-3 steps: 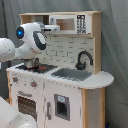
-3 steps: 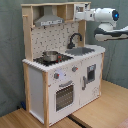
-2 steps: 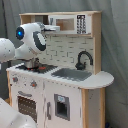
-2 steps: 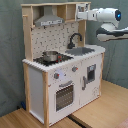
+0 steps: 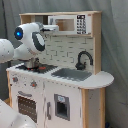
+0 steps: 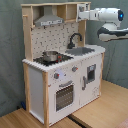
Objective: Play with the kitchen
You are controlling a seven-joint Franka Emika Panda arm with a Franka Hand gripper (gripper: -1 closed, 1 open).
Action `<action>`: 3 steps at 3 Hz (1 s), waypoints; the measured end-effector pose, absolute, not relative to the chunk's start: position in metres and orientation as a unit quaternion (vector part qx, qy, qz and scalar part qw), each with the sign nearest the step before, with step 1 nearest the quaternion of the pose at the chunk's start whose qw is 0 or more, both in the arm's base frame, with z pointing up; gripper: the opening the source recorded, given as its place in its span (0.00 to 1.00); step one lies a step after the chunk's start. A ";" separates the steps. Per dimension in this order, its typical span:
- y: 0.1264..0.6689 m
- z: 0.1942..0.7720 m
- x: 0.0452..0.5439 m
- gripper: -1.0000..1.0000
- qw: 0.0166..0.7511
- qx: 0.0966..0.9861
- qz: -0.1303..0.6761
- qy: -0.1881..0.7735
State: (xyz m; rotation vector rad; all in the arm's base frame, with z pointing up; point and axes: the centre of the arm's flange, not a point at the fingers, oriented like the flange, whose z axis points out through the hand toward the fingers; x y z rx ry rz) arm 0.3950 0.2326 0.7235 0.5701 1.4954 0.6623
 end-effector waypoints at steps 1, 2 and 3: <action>0.245 0.727 0.382 1.00 0.653 0.240 0.296 0.654; 0.207 0.760 0.366 1.00 0.688 0.256 0.290 0.614; 0.176 0.774 0.347 1.00 0.714 0.280 0.282 0.577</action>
